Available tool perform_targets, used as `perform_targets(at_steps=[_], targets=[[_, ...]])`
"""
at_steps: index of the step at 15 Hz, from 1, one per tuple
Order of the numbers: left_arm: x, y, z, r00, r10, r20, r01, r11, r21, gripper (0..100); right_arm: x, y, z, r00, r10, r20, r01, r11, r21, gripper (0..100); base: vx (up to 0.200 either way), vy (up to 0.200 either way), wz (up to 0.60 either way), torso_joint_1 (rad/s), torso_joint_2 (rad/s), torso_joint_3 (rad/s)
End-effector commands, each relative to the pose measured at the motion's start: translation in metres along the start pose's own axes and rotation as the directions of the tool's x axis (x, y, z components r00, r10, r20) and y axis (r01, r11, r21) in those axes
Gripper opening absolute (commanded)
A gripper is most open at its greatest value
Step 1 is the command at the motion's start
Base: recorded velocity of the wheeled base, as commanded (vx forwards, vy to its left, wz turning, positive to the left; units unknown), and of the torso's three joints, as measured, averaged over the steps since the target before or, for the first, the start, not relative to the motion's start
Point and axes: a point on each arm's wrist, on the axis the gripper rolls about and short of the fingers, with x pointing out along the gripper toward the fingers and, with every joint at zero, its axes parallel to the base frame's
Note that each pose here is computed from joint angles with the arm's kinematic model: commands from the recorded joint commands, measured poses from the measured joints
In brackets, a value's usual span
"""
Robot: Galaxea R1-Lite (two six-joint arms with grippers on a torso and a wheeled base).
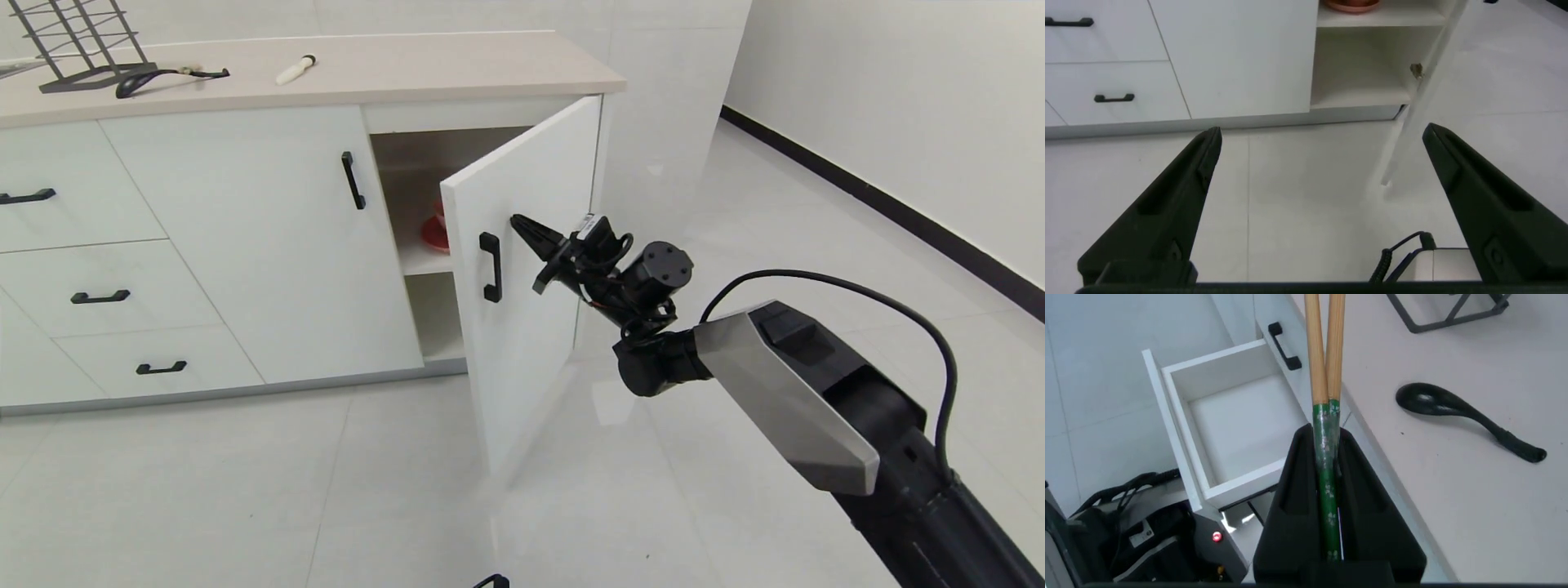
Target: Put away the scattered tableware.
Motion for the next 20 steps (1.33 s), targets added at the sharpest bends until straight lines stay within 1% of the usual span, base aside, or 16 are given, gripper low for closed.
perform_targets(at_steps=[1, 3, 5, 6, 7, 9, 10, 11, 12, 13, 14, 15, 16, 17, 19, 20], targets=[[0.000, 0.000, 0.000, 1.000, 0.000, -0.002, 0.000, 1.000, -0.001, 100, -0.002, -0.005, 0.001, 1.000, -0.009, 0.002, 0.009, 1.000, -0.009, 0, 0.000, 0.000, 0.00, 0.000, 0.00, 0.000], [0.000, 0.000, 0.000, 1.000, 0.000, -0.002, 0.000, 1.000, -0.001, 100, -0.003, -0.016, 0.014, 0.998, -0.026, 0.054, 0.028, 0.999, -0.037, 0, 0.000, 0.000, 0.00, 0.000, 0.00, 0.000], [0.000, 0.000, 0.000, 1.000, 0.000, -0.002, 0.000, 1.000, -0.002, 100, -0.007, -0.021, 0.022, 0.997, -0.035, 0.064, 0.037, 0.999, -0.026, 0, 0.000, 0.000, 0.00, 0.000, 0.00, 0.000], [0.000, 0.000, 0.000, 1.000, 0.001, 0.000, -0.001, 1.000, -0.005, 100, -0.015, -0.033, 0.052, 0.998, -0.046, 0.044, 0.047, 0.999, -0.023, 0, 0.000, 0.000, 0.00, 0.000, 0.00, 0.000], [0.000, 0.000, 0.000, 1.000, 0.000, -0.002, 0.000, 1.000, -0.005, 100, -0.023, -0.037, 0.077, 0.999, -0.049, 0.018, 0.050, 0.999, -0.012, 0, 0.000, 0.000, 0.00, 0.000, 0.00, 0.000], [0.000, 0.000, 0.000, 1.000, 0.000, -0.002, 0.000, 1.000, -0.005, 100, -0.048, -0.038, 0.123, 0.998, -0.047, -0.048, 0.048, 0.999, 0.013, 0, 0.000, 0.000, 0.00, 0.000, 0.00, 0.000], [0.000, 0.000, 0.000, 1.000, 0.000, -0.002, 0.000, 1.000, -0.005, 100, -0.070, -0.033, 0.146, 0.994, -0.044, -0.101, 0.048, 0.998, 0.035, 0, 0.000, 0.000, 0.00, 0.000, 0.00, 0.000], [0.000, 0.000, 0.000, 1.000, 0.000, -0.002, 0.000, 1.000, -0.005, 100, -0.103, -0.024, 0.178, 0.988, -0.037, -0.150, 0.046, 0.997, 0.056, 0, 0.000, 0.000, 0.00, 0.000, 0.00, 0.000], [0.000, 0.000, 0.000, 1.000, 0.000, -0.002, 0.000, 1.000, -0.005, 100, -0.132, -0.018, 0.206, 0.984, -0.028, -0.177, 0.039, 0.997, 0.061, 0, 0.000, 0.000, 0.00, 0.000, 0.00, 0.000], [0.000, 0.000, 0.000, 1.000, 0.000, -0.002, 0.000, 1.000, -0.005, 100, -0.151, -0.016, 0.224, 0.981, -0.037, -0.188, 0.047, 0.998, 0.050, 0, 0.000, 0.000, 0.00, 0.000, 0.00, 0.000], [0.000, 0.000, 0.000, 1.000, 0.000, -0.002, 0.000, 1.000, -0.005, 100, -0.191, -0.010, 0.264, 0.976, -0.086, -0.200, 0.089, 0.996, 0.007, 0, 0.000, 0.000, 0.00, 0.000, 0.00, 0.000], [0.000, 0.000, 0.000, 1.000, 0.000, -0.002, 0.000, 1.000, -0.004, 100, -0.202, -0.006, 0.275, 0.975, -0.101, -0.199, 0.102, 0.995, -0.008, 0, 0.000, 0.200, 0.00, 0.007, -0.01, 0.002], [0.000, 0.000, 0.000, 1.000, 0.000, -0.002, 0.000, 1.000, -0.002, 100, -0.238, 0.015, 0.309, 0.974, -0.137, -0.181, 0.131, 0.990, -0.048, 0, 0.000, 0.200, 0.00, 0.002, 0.00, 0.007], [0.000, 0.000, 0.000, 1.000, 0.000, -0.003, 0.000, 1.000, -0.001, 100, -0.263, 0.033, 0.330, 0.975, -0.156, -0.155, 0.145, 0.986, -0.079, 0, 0.000, 0.200, 0.00, 0.002, 0.00, 0.002], [0.000, 0.000, 0.000, 1.000, 0.000, -0.002, 0.000, 1.000, -0.001, 100, -0.306, 0.065, 0.354, 0.966, -0.219, -0.134, 0.200, 0.969, -0.145, 0, 0.000, 0.200, 0.00, 0.000, 0.00, 0.005], [0.000, 0.000, 0.000, 1.000, 0.000, -0.002, 0.000, 1.000, -0.001, 100, -0.312, 0.069, 0.361, 0.962, -0.245, -0.120, 0.225, 0.961, -0.160, 0, 0.000, 0.200, 0.00, -0.002, 0.00, -0.007]])
